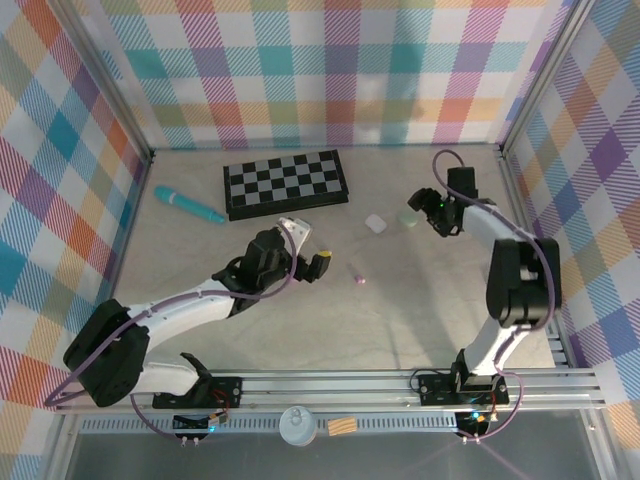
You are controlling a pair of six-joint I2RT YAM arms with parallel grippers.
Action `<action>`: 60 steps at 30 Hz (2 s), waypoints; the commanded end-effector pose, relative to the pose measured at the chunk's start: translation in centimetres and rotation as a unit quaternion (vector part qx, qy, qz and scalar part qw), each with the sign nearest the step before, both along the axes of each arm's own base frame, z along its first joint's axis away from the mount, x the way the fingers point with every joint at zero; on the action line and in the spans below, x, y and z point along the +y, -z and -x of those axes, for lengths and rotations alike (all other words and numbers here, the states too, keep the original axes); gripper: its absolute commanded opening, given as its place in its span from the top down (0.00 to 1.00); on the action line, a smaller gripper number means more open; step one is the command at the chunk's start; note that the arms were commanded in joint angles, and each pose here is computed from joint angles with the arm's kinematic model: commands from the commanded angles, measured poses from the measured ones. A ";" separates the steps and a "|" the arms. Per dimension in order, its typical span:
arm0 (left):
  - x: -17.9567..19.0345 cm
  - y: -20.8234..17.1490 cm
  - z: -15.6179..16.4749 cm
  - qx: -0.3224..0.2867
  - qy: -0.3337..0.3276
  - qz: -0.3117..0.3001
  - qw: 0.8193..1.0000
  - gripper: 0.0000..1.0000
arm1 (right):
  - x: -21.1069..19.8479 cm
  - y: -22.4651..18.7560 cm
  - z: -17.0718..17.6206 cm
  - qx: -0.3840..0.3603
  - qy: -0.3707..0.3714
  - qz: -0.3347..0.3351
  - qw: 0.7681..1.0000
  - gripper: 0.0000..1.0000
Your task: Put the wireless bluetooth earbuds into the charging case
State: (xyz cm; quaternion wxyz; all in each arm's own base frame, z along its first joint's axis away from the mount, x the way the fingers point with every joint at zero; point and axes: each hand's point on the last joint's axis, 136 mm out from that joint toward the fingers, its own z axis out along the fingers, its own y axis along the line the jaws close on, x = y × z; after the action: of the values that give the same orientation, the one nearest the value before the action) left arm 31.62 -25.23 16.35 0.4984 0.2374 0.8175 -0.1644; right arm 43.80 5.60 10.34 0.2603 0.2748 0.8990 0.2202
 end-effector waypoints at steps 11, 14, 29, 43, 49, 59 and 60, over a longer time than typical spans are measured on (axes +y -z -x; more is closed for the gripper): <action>5.2 7.2 2.5 0.289 -0.127 -0.165 0.934 0.00 | 4.0 -3.2 7.1 -0.028 -0.102 -0.003 0.994 0.18; 4.7 8.6 2.4 0.322 -0.132 -0.183 0.919 0.00 | 4.2 -3.3 7.3 -0.031 -0.104 -0.004 0.994 0.18; 0.4 11.9 3.6 0.422 -0.119 -0.123 0.890 0.02 | 4.0 -2.3 7.4 -0.024 -0.104 0.005 0.994 0.18; -5.3 10.7 3.2 0.428 -0.072 -0.028 0.901 0.03 | 4.2 -2.7 7.7 -0.033 -0.113 0.000 0.993 0.18; -7.3 9.8 2.0 0.416 -0.055 0.014 0.907 0.03 | 4.5 -3.6 8.2 -0.050 -0.131 0.002 0.990 0.18; -0.1 6.4 -0.6 0.369 -0.122 0.039 0.921 0.03 | 8.5 -4.1 9.8 -0.116 -0.242 0.028 0.963 0.15; 1.2 6.2 -1.0 0.364 -0.139 0.047 0.920 0.03 | 9.5 -4.1 10.0 -0.128 -0.264 0.035 0.955 0.15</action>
State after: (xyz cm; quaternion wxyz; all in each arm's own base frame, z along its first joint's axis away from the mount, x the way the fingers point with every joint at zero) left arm 31.84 -27.42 8.78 0.1683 0.0532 0.9591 -0.2213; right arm 34.16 12.67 13.55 0.2874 0.0675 0.9166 0.2696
